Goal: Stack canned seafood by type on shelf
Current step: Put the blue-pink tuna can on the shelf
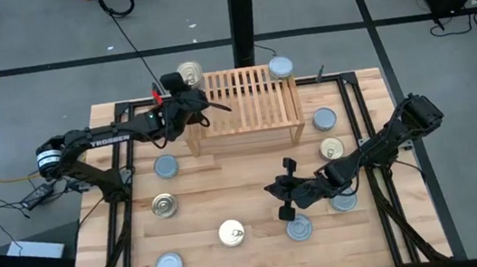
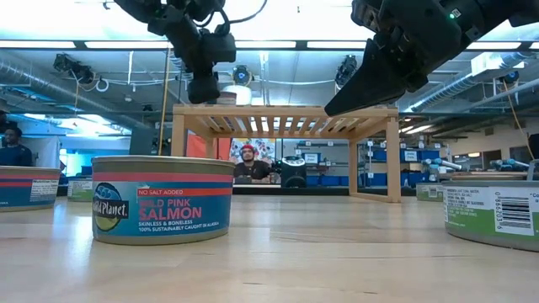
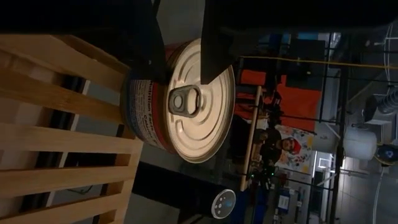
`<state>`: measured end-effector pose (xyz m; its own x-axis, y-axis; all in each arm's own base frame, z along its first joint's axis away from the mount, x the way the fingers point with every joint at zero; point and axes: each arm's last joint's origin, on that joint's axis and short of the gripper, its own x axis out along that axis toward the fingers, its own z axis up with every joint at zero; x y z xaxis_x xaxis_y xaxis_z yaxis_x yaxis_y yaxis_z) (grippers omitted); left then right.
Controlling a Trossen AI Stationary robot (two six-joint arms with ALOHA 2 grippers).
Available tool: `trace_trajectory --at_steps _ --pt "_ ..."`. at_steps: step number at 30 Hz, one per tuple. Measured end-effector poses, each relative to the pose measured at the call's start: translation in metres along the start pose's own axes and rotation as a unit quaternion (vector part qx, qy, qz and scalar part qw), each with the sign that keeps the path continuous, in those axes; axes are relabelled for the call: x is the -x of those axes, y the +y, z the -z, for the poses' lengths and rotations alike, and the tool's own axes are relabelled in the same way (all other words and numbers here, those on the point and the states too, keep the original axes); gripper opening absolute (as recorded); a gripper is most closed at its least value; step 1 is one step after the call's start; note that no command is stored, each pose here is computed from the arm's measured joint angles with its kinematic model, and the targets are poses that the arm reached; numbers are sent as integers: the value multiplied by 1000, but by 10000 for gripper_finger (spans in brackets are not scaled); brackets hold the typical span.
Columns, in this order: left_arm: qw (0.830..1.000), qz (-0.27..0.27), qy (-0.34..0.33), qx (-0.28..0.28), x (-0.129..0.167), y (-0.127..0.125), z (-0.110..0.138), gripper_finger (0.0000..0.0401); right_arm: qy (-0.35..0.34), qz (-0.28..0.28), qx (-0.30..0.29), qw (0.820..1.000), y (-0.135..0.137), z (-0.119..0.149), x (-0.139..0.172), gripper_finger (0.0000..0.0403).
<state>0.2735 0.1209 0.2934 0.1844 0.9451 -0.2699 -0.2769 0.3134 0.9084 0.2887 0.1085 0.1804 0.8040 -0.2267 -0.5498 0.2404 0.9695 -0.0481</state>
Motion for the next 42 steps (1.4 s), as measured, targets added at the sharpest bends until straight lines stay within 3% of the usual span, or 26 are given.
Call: trace_trajectory --at_steps 30,38,42 --pt "999 -42 11 8 -15 16 3 91 0 0 0 1000 0 0 0 11" --pt "999 -49 6 10 -1 13 -3 89 0 0 0 1000 0 0 0 11" --pt "998 -30 -36 53 15 21 -3 74 4 -5 1 1000 0 1 0 11"
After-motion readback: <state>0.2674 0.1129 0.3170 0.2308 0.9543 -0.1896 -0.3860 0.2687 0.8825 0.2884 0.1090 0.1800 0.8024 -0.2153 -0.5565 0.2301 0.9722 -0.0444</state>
